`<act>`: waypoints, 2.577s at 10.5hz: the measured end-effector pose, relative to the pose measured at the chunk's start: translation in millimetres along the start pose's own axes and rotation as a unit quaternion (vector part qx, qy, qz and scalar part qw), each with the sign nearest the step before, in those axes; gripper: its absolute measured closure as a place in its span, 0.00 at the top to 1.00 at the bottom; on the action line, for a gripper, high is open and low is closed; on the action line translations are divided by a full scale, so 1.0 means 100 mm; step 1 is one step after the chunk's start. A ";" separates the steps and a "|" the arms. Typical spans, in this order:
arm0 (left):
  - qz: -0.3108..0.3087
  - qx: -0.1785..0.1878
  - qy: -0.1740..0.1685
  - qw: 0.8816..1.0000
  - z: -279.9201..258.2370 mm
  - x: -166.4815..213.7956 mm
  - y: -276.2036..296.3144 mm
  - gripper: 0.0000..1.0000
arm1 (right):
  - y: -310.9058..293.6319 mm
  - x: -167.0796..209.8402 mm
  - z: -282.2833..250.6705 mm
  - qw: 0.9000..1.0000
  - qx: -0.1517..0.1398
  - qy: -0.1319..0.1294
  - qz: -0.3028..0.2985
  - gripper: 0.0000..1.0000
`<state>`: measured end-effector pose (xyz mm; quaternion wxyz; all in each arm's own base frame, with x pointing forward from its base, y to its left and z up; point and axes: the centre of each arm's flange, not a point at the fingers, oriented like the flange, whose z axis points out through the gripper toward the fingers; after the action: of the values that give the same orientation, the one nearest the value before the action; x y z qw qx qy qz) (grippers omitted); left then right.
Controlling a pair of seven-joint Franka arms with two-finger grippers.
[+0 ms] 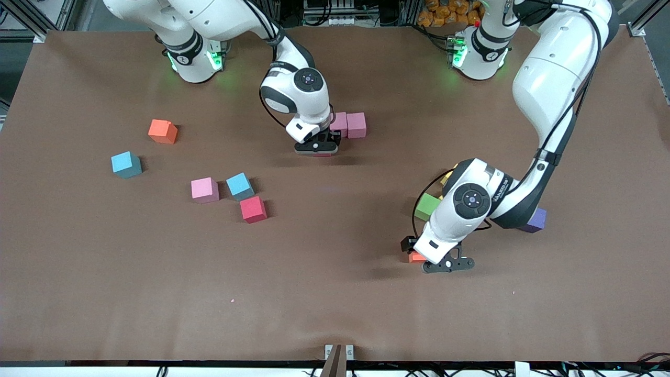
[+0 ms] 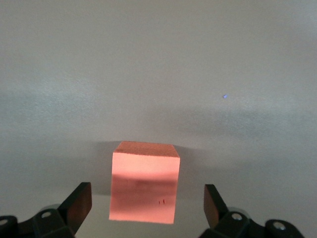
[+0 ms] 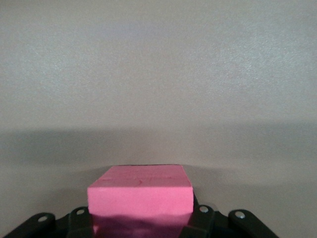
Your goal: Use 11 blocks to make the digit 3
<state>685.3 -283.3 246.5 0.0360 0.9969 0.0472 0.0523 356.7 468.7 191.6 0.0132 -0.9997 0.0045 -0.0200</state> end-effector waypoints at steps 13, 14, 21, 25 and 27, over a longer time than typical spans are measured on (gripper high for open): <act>-0.002 0.010 -0.023 1.000 0.43 -0.04 -0.14 0.63 | 0.01 -0.02 0.04 1.000 -0.004 -0.001 -0.005 0.61; -0.002 0.010 -0.022 1.000 0.42 -0.04 -0.13 0.59 | 0.01 -0.02 0.04 1.000 -0.004 -0.001 -0.005 0.61; -0.002 0.029 0.002 1.000 -0.31 0.12 -0.10 0.56 | 0.00 -0.07 0.05 1.000 -0.004 -0.003 -0.009 0.64; -0.022 0.066 -0.031 0.997 -1.23 0.02 -0.15 0.56 | -0.01 -0.08 0.05 1.000 -0.006 0.000 -0.017 0.64; -0.040 0.087 -0.044 0.994 -1.79 -0.04 -0.32 0.56 | 0.00 -0.10 0.07 1.000 -0.008 0.001 -0.022 0.69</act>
<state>659.6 -239.9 420.9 -0.0465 0.9949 0.0895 0.0028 346.8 469.4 184.5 0.0045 -0.9996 -0.0178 -0.0211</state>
